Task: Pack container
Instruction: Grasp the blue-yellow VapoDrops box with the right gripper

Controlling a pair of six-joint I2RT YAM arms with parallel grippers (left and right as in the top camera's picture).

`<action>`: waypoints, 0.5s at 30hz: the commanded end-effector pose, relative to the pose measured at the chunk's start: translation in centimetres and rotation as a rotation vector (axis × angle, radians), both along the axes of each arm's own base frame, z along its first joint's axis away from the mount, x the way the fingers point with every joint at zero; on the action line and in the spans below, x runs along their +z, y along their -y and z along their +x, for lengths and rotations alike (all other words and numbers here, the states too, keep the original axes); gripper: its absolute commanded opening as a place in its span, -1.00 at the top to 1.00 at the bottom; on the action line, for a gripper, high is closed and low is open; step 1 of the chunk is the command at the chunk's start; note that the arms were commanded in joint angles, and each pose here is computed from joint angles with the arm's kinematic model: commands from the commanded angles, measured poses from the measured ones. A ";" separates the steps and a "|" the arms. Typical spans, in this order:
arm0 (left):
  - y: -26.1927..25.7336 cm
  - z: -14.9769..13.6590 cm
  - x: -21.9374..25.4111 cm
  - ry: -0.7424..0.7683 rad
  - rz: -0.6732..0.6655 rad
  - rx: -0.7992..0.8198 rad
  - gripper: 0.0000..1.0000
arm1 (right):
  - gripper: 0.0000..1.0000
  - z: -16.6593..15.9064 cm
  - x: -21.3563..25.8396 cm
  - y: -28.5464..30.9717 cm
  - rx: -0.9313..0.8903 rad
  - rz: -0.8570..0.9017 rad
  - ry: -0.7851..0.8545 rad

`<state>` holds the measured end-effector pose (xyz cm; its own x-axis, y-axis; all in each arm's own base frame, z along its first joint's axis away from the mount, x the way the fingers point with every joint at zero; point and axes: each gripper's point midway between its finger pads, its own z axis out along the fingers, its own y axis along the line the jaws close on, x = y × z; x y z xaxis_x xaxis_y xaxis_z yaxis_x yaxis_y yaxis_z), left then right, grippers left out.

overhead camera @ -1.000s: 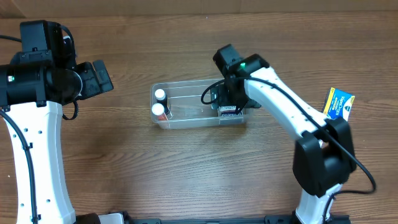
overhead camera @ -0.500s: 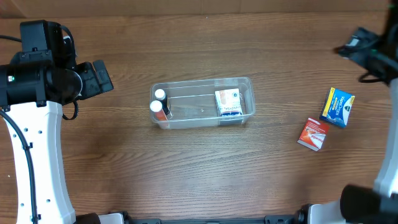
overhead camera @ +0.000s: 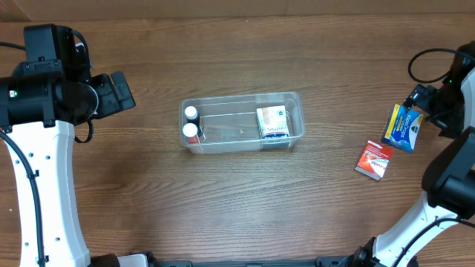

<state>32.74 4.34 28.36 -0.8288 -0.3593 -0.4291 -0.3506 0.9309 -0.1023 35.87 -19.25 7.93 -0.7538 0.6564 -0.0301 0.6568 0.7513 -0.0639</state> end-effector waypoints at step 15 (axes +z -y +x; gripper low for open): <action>-0.1 0.4 -0.2 0.006 0.001 -0.013 -1.00 | -1.00 0.8 -5.3 -1.8 0.129 0.153 -0.041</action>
<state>32.93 4.36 28.45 -0.8252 -0.3588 -0.4363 -0.3497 0.9310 -0.1042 37.03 -17.78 4.48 -0.8288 0.5577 0.0451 0.5592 0.8284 0.0318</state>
